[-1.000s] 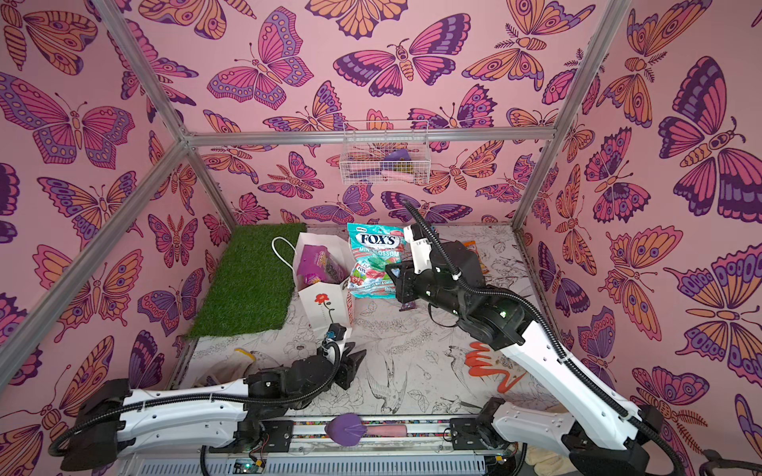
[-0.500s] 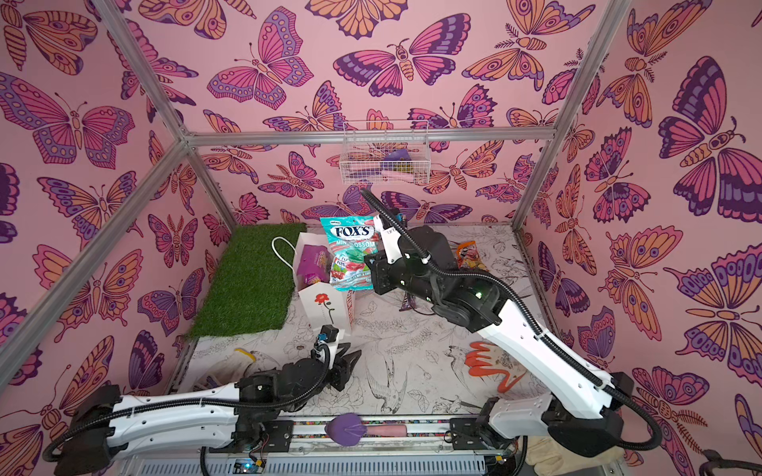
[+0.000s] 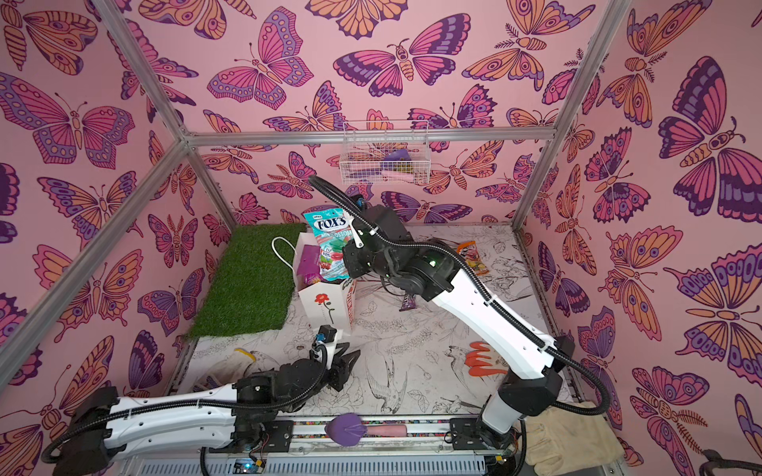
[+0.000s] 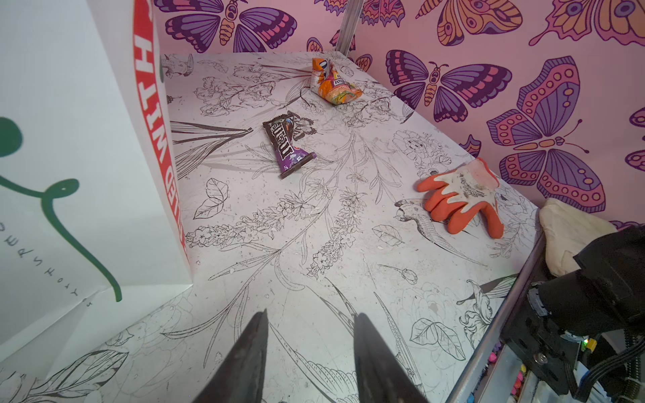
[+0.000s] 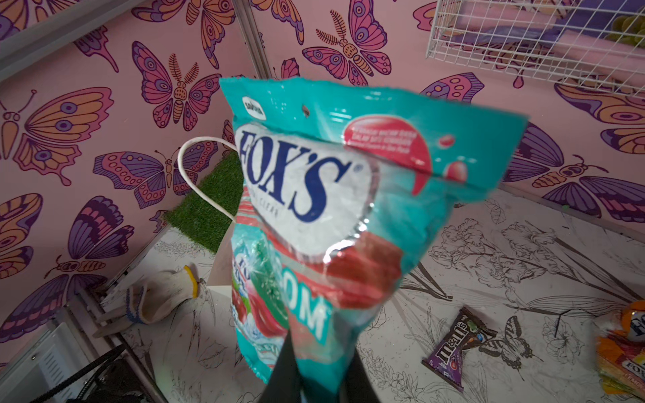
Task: Place the snacks into the paper bag
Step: Place the snack in the paper bag, then pick up the snack from the center of the table.
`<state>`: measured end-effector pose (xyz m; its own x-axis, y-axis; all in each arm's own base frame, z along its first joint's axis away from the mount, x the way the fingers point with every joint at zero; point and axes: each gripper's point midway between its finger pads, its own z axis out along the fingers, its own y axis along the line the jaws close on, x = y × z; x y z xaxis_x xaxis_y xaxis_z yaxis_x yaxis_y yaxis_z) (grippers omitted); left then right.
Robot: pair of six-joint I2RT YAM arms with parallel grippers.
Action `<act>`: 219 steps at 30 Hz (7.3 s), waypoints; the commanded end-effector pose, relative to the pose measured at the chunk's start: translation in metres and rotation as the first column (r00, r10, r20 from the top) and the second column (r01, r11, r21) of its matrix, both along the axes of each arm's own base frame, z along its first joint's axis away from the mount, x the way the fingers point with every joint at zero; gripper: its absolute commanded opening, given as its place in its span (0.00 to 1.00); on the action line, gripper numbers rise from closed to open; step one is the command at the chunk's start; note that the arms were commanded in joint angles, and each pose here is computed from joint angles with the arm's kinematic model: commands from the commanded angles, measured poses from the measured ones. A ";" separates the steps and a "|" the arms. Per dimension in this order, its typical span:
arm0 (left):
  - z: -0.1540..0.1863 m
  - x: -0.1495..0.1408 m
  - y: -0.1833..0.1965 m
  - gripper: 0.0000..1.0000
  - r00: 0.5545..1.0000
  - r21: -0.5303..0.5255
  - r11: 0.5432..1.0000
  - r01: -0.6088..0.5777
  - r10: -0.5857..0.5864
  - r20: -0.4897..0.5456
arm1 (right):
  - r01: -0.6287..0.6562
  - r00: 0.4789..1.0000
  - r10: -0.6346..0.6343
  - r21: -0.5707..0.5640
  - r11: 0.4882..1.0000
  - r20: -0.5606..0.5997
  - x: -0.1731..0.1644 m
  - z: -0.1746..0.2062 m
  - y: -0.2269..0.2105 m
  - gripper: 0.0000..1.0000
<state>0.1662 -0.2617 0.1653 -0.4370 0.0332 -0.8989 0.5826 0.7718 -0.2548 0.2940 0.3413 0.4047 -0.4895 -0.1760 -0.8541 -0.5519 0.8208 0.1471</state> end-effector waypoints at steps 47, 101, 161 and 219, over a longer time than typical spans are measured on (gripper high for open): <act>-0.021 -0.002 0.017 0.43 1.000 0.016 1.000 -0.025 0.025 0.000 | 0.037 0.999 -0.028 -0.309 0.950 0.035 0.044 -0.054 0.047 0.07; -0.022 -0.001 0.021 0.43 0.999 0.019 0.999 -0.033 0.033 0.008 | -0.129 0.989 0.108 -0.233 0.964 -0.101 0.031 -0.082 0.083 0.29; -0.005 0.052 -0.143 0.69 0.989 0.189 0.975 0.118 -0.099 -0.106 | 0.523 0.849 -0.527 0.071 0.849 0.033 -0.025 -0.057 -0.215 0.99; -0.084 0.172 -0.173 0.68 0.939 0.320 0.946 0.049 0.065 -0.337 | 0.657 0.752 -0.653 0.023 0.754 -0.089 -0.052 -0.130 -0.283 0.99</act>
<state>0.3361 -0.4344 0.0910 -0.6988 0.2783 -0.6590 0.5044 0.8449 -0.1781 0.2457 0.0625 0.2790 -0.5200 0.2435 -0.8187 0.1162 0.9698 0.2146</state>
